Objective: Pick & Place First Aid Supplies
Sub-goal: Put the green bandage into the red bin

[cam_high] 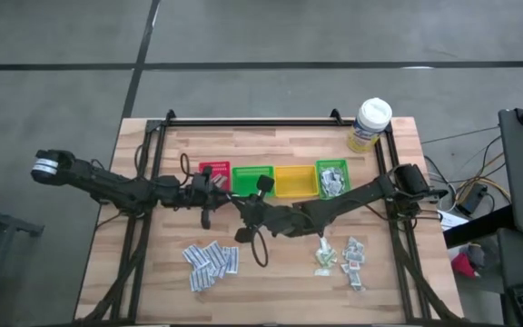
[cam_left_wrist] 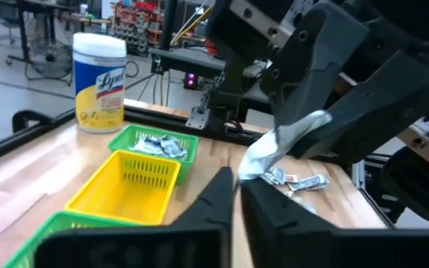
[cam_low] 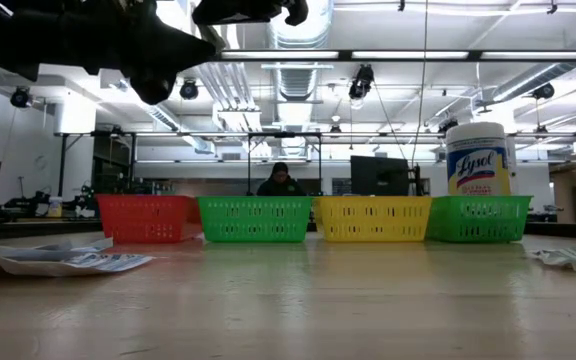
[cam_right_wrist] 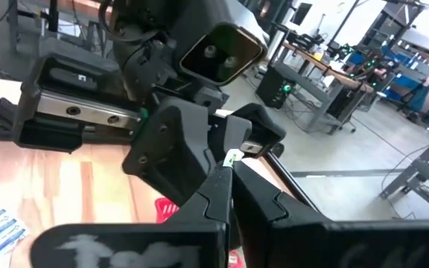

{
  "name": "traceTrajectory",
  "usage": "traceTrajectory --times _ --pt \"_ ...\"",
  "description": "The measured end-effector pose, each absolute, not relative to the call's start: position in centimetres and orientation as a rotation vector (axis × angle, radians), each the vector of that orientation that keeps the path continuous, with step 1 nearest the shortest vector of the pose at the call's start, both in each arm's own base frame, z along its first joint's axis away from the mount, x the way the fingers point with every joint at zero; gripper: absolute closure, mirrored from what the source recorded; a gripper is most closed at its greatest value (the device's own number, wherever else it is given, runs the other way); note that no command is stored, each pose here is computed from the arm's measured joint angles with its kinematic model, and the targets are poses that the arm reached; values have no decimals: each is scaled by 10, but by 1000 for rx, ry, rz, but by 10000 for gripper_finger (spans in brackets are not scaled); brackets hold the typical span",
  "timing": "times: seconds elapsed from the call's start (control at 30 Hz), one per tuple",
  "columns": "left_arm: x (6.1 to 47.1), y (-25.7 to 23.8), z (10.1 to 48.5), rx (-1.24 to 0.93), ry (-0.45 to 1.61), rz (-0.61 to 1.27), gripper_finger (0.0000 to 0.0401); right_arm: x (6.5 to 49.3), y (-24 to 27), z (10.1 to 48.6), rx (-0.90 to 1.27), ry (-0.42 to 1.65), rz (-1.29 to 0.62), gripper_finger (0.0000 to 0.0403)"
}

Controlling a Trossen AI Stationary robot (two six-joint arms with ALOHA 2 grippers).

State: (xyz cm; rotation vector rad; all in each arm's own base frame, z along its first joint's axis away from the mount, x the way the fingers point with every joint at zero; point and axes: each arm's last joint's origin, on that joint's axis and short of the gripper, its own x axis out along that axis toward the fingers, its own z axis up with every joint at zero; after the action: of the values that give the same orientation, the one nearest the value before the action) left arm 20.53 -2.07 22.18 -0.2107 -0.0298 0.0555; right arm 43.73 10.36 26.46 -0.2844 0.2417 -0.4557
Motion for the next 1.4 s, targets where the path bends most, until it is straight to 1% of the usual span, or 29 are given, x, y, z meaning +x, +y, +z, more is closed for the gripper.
traceTrajectory --times 0.03,0.2,0.53,0.77,0.87,1.13,1.4 --pt "205 -21 223 -209 -36 46 392 437 104 264 -280 241 -454 394" --pt "205 -21 223 -213 -45 42 399 437 104 264 -274 240 -454 394" --pt "205 -21 223 -207 -40 32 401 437 104 264 -276 243 -454 394" --pt "205 -21 221 -212 -13 35 401 436 103 258 -316 301 -444 389" --pt "205 -21 221 -213 -13 37 401 435 102 256 -307 318 -446 366" --pt "205 -21 221 -225 -15 47 401 435 100 255 -326 326 -463 287" --pt "205 -20 216 -234 29 78 401 437 100 261 -370 312 -471 233"
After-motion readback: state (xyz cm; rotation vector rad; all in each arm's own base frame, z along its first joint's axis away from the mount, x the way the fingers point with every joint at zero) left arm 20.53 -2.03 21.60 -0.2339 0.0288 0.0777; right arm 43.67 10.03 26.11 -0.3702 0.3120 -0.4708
